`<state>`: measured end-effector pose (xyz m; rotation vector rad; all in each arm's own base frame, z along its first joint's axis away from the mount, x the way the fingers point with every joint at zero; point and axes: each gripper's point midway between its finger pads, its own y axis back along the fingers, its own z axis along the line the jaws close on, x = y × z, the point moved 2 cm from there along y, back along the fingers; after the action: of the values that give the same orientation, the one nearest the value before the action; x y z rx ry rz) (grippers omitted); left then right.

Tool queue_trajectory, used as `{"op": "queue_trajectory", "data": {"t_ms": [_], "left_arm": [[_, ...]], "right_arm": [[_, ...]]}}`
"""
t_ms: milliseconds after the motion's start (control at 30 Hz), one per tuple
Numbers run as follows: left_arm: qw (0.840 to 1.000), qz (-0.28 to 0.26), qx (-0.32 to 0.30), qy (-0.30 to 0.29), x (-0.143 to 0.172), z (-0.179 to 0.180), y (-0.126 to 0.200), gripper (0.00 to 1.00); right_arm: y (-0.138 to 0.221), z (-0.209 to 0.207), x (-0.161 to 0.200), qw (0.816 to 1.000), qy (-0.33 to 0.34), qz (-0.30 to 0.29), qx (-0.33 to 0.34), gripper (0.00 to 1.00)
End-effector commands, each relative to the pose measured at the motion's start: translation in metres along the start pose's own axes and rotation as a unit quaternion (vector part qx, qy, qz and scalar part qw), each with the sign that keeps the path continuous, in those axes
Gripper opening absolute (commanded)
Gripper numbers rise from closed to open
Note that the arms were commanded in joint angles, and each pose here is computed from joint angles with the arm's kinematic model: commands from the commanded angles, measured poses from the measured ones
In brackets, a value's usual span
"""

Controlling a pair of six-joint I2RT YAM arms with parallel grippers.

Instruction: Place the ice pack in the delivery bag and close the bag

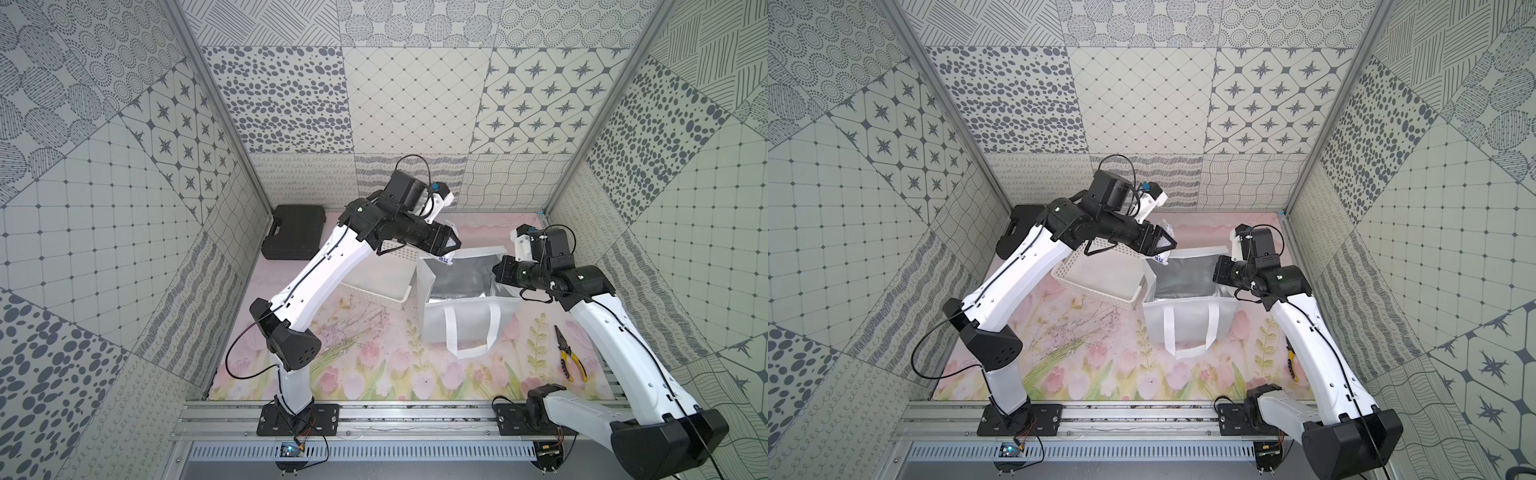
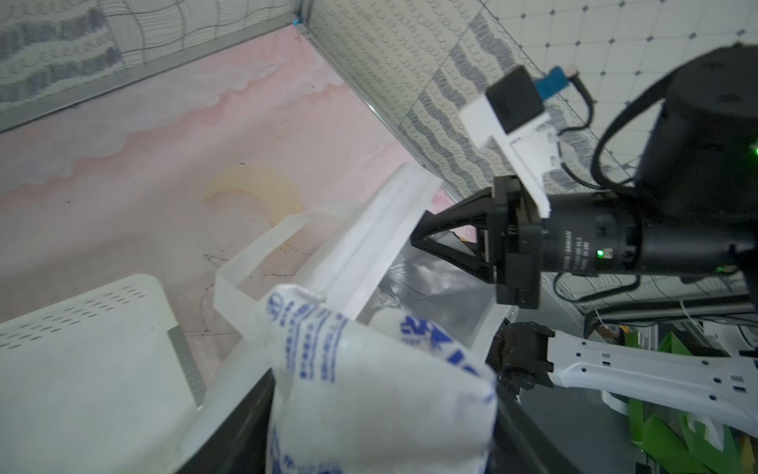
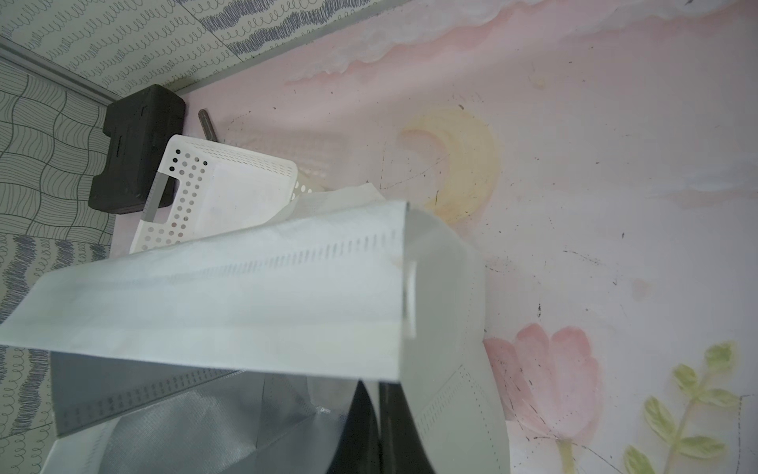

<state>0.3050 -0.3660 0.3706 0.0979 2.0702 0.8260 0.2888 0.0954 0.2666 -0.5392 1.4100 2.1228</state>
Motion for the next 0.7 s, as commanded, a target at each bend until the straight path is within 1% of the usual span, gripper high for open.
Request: {"op": "queue_trajectory", "data": {"t_ms": [0, 167, 267, 400, 433, 500, 567, 633, 667], "left_arm": [[0.994, 0.061, 0.067, -0.056, 0.025, -0.038, -0.037, 0.22], [0.989, 0.129, 0.036, -0.06, 0.058, -0.018, -0.091, 0.22], [0.983, 0.173, 0.02, -0.064, 0.083, -0.007, -0.122, 0.23], [0.974, 0.217, -0.011, -0.07, 0.111, 0.01, -0.154, 0.25], [0.972, 0.225, -0.016, -0.067, 0.116, 0.014, -0.159, 0.27], [0.97, 0.232, -0.028, -0.061, 0.121, 0.021, -0.165, 0.37], [0.971, 0.231, -0.029, -0.06, 0.121, 0.02, -0.164, 0.5], [0.974, 0.217, -0.032, -0.061, 0.113, 0.018, -0.158, 0.7], [0.976, 0.208, -0.033, -0.063, 0.108, 0.015, -0.153, 0.75]], "right_arm": [[0.008, 0.013, -0.015, 0.999, 0.016, -0.025, -0.024, 0.0], [0.013, 0.018, -0.015, 0.999, 0.023, -0.028, -0.038, 0.0], [0.013, 0.02, -0.014, 0.998, 0.023, -0.025, -0.045, 0.0], [0.013, 0.019, -0.014, 0.998, 0.024, -0.026, -0.043, 0.0], [0.012, 0.018, -0.013, 0.999, 0.023, -0.025, -0.041, 0.0], [0.011, 0.017, -0.013, 0.999, 0.023, -0.023, -0.038, 0.0], [0.011, 0.016, -0.012, 0.999, 0.022, -0.023, -0.037, 0.0], [0.009, 0.015, -0.012, 0.999, 0.024, -0.021, -0.034, 0.0], [0.008, 0.014, -0.012, 0.999, 0.024, -0.021, -0.031, 0.0]]}}
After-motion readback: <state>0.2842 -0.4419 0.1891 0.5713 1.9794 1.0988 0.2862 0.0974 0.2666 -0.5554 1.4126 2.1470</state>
